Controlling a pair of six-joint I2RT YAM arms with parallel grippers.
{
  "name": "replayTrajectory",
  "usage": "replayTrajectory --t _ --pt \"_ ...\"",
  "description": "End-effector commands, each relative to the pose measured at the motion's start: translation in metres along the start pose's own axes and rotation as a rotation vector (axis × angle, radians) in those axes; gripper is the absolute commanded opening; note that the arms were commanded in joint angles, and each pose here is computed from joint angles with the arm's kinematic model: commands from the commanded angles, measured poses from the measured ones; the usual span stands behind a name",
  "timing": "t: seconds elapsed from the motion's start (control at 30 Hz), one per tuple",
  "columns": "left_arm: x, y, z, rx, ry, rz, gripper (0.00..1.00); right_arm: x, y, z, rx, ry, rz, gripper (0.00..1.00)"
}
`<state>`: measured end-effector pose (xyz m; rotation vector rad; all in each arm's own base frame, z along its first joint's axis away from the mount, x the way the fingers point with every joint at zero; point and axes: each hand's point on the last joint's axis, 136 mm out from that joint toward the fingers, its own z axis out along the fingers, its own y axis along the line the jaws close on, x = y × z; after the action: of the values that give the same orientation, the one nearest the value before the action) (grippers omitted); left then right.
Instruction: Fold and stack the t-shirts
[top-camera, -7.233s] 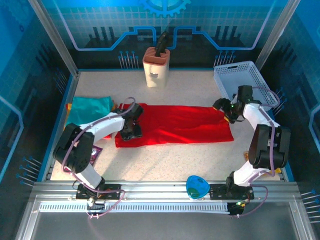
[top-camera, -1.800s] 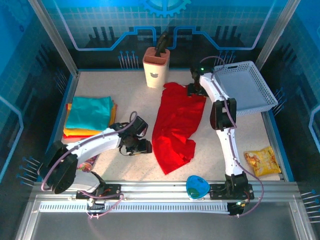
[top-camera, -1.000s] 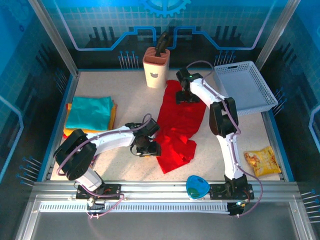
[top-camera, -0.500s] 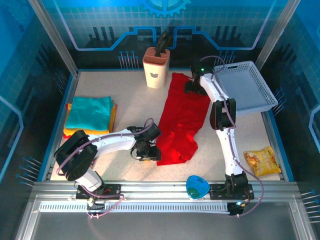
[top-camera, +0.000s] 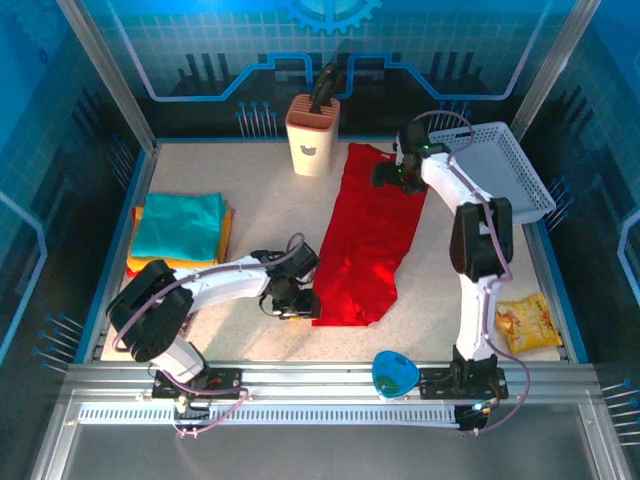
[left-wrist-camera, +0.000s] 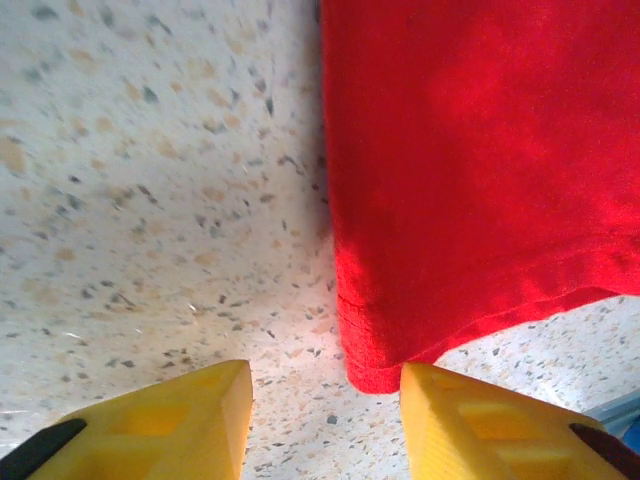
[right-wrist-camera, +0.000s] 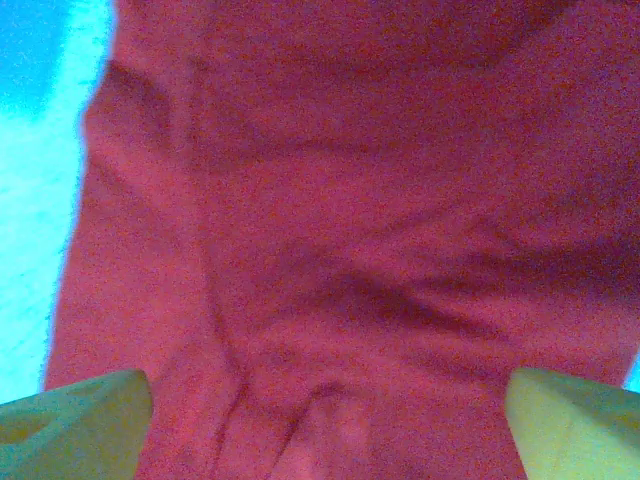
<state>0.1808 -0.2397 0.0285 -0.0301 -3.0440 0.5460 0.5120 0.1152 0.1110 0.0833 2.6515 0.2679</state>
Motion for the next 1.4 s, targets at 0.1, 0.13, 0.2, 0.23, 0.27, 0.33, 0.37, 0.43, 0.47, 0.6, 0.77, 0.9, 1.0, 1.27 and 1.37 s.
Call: replayTrajectory --t 0.1,0.13,0.2,0.23,0.27,0.33,0.37,0.43,0.47,0.6,0.77,0.9,1.0,1.27,1.37 --pt "-0.017 -0.031 -0.017 0.128 -0.022 0.051 0.5 0.079 0.008 -0.044 -0.072 0.106 0.069 0.89" --pt "-0.018 -0.033 -0.017 0.136 -0.018 0.054 0.51 0.098 0.006 -0.05 -0.075 0.136 0.085 0.87" --pt "-0.019 -0.033 -0.012 0.129 -0.01 0.049 0.51 0.129 0.006 -0.061 -0.097 0.189 0.107 0.85" --pt "-0.019 -0.031 -0.009 0.121 -0.003 0.044 0.51 0.147 0.004 -0.066 -0.094 0.218 0.124 0.83" --pt "-0.018 -0.03 -0.006 0.118 0.007 0.042 0.5 0.165 0.003 -0.072 -0.093 0.242 0.138 0.81" --pt "-0.017 -0.03 -0.001 0.126 0.02 0.038 0.49 0.198 0.003 -0.08 -0.099 0.279 0.15 0.78" --pt "-0.017 -0.031 0.001 0.132 0.021 0.033 0.49 0.214 0.002 -0.083 -0.096 0.299 0.163 0.75" --pt "-0.015 -0.032 0.003 0.142 0.025 0.027 0.48 0.243 0.002 -0.087 -0.107 0.333 0.187 0.7" --pt "-0.015 -0.032 0.004 0.149 0.025 0.022 0.48 0.256 0.002 -0.089 -0.109 0.346 0.196 0.7" --pt "-0.009 -0.033 0.01 0.152 0.043 0.022 0.46 0.296 0.003 -0.086 -0.138 0.413 0.24 0.65" --pt "-0.006 -0.032 0.019 0.154 0.054 0.011 0.45 0.316 0.007 -0.074 -0.127 0.451 0.241 0.6" --pt "-0.005 -0.033 0.024 0.153 0.059 0.003 0.41 0.321 0.02 -0.062 -0.162 0.471 0.243 0.56" --pt "-0.005 -0.036 0.027 0.16 0.058 -0.001 0.39 0.321 0.026 -0.056 -0.161 0.462 0.228 0.53" --pt "-0.001 -0.036 0.035 0.147 0.065 -0.008 0.28 0.324 0.028 -0.047 -0.17 0.465 0.237 0.39" --pt "0.001 -0.035 0.035 0.145 0.069 -0.011 0.18 0.328 0.023 -0.052 -0.155 0.473 0.23 0.22"
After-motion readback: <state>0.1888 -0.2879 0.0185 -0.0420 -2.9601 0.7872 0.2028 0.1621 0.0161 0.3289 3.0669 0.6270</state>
